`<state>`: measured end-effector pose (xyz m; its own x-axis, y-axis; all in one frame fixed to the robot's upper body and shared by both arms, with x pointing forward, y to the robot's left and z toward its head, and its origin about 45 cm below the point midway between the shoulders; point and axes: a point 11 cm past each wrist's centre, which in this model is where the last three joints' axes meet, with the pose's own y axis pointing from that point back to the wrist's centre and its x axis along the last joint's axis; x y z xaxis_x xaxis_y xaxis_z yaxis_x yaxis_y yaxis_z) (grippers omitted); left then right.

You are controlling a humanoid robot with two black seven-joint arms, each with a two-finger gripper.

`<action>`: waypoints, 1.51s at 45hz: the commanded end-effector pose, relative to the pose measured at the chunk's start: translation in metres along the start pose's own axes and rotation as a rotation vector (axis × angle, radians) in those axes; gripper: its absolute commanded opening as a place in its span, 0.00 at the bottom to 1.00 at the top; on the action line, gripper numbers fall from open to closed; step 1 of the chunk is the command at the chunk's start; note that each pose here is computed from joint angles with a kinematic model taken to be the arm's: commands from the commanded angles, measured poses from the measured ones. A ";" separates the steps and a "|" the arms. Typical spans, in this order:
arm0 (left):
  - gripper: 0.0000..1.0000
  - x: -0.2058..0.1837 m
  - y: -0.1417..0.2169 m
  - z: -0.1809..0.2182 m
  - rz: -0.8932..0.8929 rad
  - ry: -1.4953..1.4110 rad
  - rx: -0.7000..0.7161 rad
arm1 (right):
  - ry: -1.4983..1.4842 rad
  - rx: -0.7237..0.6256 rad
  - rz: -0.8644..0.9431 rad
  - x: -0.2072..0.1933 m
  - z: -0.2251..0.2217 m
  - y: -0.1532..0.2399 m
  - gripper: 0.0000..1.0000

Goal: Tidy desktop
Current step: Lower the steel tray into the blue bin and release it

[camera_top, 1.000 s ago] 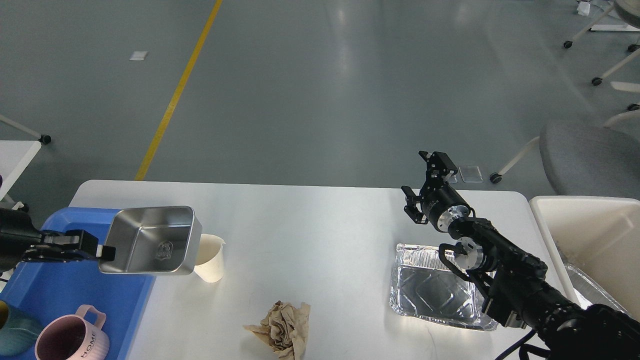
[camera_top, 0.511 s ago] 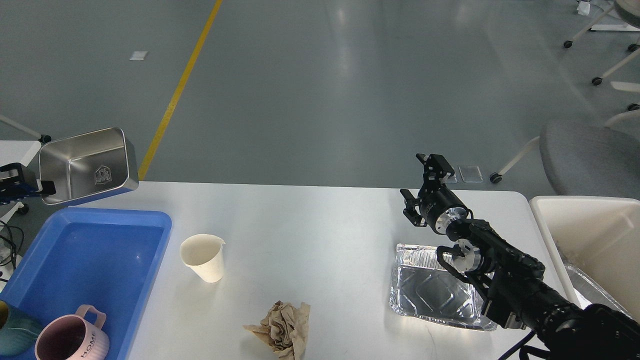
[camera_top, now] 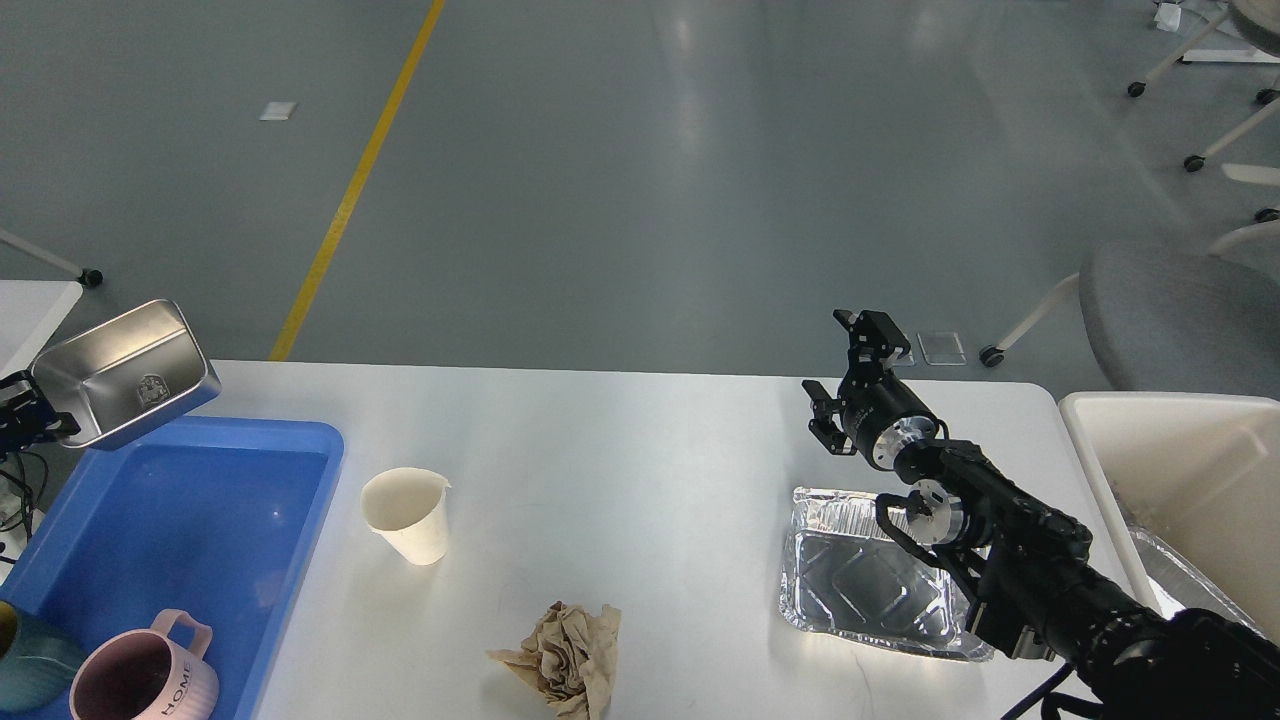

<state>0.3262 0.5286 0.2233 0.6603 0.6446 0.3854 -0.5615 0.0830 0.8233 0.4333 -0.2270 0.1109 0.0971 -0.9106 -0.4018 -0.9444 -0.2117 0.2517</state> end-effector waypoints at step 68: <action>0.95 -0.038 -0.036 -0.012 -0.179 0.166 -0.137 | 0.000 -0.004 0.001 0.001 0.002 0.001 1.00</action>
<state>0.3073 0.5113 0.1346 0.6365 0.7460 0.1958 -0.4750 0.1791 0.8616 0.4317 -0.2269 0.1089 0.0965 -0.9107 -0.4015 -0.9431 -0.2127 0.2557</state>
